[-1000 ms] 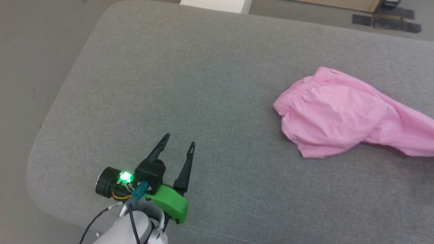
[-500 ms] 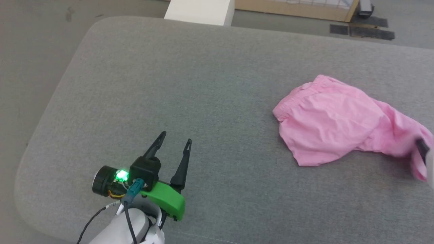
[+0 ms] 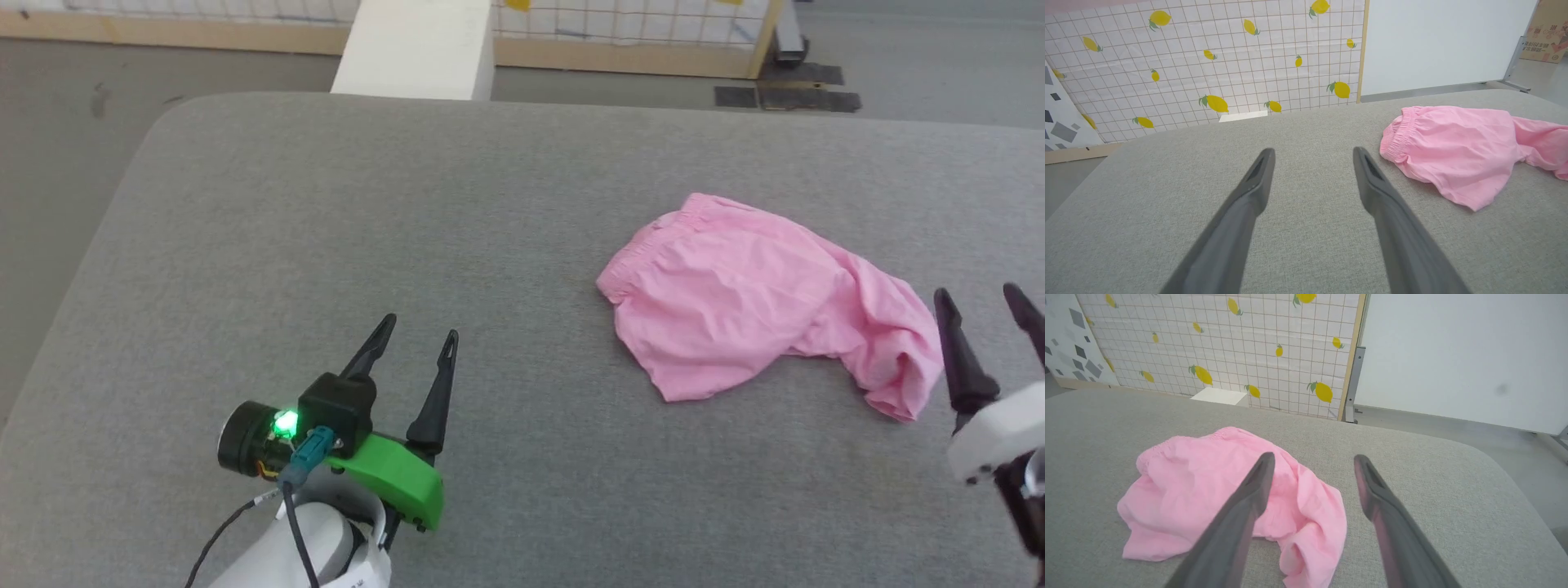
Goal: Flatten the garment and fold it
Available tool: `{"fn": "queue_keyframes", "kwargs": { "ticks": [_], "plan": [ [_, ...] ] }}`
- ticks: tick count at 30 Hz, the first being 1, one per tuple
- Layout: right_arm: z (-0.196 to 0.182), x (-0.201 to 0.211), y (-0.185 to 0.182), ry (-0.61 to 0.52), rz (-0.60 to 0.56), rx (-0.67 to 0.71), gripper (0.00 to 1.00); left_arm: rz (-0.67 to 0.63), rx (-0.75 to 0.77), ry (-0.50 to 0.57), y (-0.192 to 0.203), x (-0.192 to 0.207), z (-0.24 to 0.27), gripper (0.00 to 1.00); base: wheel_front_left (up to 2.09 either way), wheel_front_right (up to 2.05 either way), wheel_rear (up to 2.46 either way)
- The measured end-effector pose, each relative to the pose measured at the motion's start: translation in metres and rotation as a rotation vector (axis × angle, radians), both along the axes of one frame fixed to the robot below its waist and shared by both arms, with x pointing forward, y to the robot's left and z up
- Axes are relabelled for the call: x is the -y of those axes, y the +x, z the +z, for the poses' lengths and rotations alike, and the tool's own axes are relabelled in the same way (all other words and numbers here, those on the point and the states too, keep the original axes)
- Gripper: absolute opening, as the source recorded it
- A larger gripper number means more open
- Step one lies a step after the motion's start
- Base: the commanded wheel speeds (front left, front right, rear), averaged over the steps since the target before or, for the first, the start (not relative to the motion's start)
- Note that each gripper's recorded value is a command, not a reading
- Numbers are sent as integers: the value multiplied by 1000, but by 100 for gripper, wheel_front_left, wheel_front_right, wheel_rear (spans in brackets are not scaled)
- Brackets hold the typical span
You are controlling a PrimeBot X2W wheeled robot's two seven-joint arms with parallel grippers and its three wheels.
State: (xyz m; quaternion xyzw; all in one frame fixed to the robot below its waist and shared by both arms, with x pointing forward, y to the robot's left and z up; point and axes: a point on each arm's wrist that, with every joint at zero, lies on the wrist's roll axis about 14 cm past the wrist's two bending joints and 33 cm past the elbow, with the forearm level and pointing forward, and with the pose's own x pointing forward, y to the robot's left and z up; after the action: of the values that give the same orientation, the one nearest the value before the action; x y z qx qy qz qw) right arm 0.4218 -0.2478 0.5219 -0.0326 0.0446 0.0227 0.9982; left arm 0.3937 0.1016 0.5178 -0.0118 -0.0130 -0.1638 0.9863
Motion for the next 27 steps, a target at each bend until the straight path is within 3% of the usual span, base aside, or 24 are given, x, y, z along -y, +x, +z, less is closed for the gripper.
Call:
{"fn": "queue_keyframes", "kwargs": {
  "ticks": [10, 16, 27],
  "plan": [
    [-6, 12, -38, 82, -155, 51, 100, -113, -134, -24, 5, 30, -12, 100, 0, 0, 0],
    [-19, 17, -40, 62, -188, 13, 100, -250, -173, 14, 38, 64, 3, 100, 0, 0, 0],
    [-53, 27, -42, 47, -247, -64, 100, -488, -569, 165, 83, 120, -52, 100, 0, 0, 0]
  ]
}}
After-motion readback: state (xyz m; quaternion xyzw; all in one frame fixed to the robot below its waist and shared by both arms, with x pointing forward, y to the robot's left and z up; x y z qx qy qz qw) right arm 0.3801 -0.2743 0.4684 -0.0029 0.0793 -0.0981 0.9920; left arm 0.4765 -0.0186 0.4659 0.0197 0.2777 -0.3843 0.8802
